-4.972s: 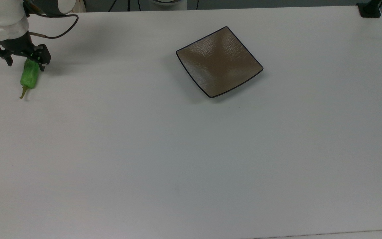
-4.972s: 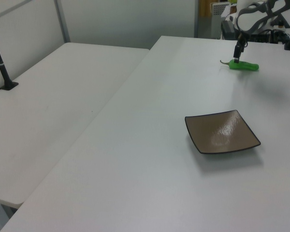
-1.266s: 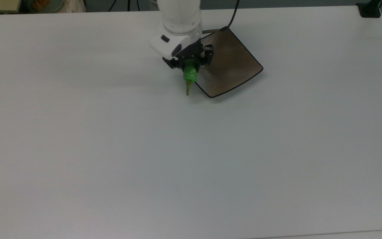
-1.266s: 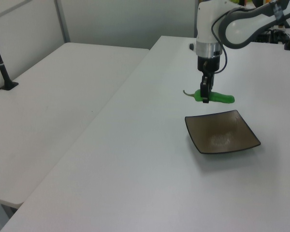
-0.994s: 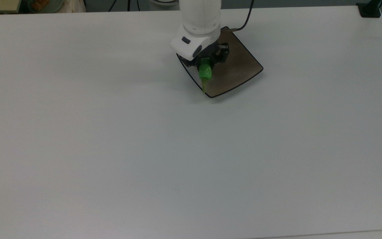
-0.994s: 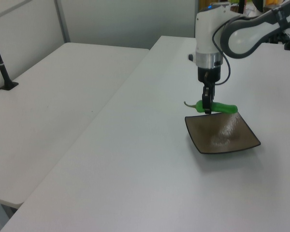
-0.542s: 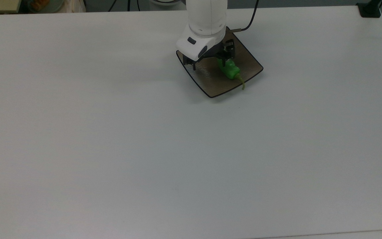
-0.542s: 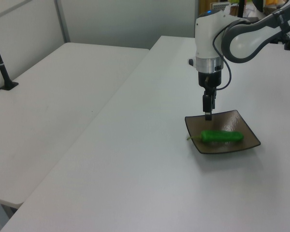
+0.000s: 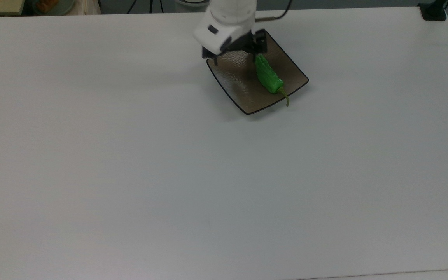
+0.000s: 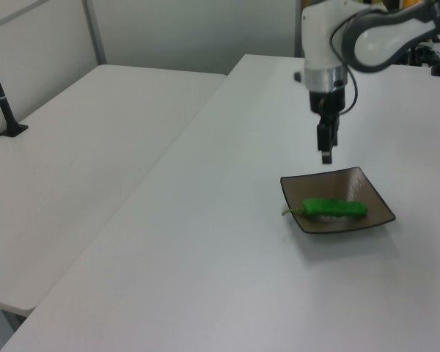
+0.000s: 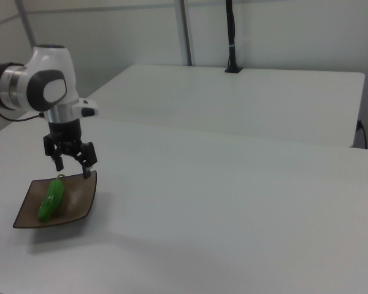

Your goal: Chili peppers are placed on a ceramic plate

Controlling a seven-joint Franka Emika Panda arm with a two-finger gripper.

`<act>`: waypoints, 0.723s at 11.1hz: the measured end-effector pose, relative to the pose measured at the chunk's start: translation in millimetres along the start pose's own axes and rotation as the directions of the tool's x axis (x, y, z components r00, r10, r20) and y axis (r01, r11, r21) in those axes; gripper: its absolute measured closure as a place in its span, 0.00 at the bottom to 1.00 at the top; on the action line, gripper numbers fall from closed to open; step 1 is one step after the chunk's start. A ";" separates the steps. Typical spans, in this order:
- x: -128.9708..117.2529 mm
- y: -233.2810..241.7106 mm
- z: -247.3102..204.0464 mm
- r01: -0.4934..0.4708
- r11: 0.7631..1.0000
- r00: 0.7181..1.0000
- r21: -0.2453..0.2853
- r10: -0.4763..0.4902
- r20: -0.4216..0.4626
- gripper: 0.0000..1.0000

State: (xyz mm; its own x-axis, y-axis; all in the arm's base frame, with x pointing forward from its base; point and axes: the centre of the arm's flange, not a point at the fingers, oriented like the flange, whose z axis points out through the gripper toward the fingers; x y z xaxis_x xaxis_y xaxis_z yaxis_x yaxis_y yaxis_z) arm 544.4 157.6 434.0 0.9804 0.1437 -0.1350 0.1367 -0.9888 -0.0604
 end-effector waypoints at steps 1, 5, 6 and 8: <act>-7.4 16.9 -17.2 -0.021 0.999 1.000 -0.027 0.021 -0.007 0.00; -18.7 99.3 -66.3 -0.146 0.988 0.985 -0.059 0.139 -0.106 0.00; -18.3 116.2 -76.5 -0.168 0.984 0.977 -0.052 0.160 -0.143 0.00; -19.8 131.7 -83.7 -0.154 0.987 0.976 -0.051 0.144 -0.161 0.00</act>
State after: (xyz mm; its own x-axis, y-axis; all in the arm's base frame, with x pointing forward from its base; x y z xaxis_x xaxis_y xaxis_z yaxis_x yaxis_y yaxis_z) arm 554.9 21.1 511.5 0.9998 -0.0085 0.0188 -0.0087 -0.9999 0.0119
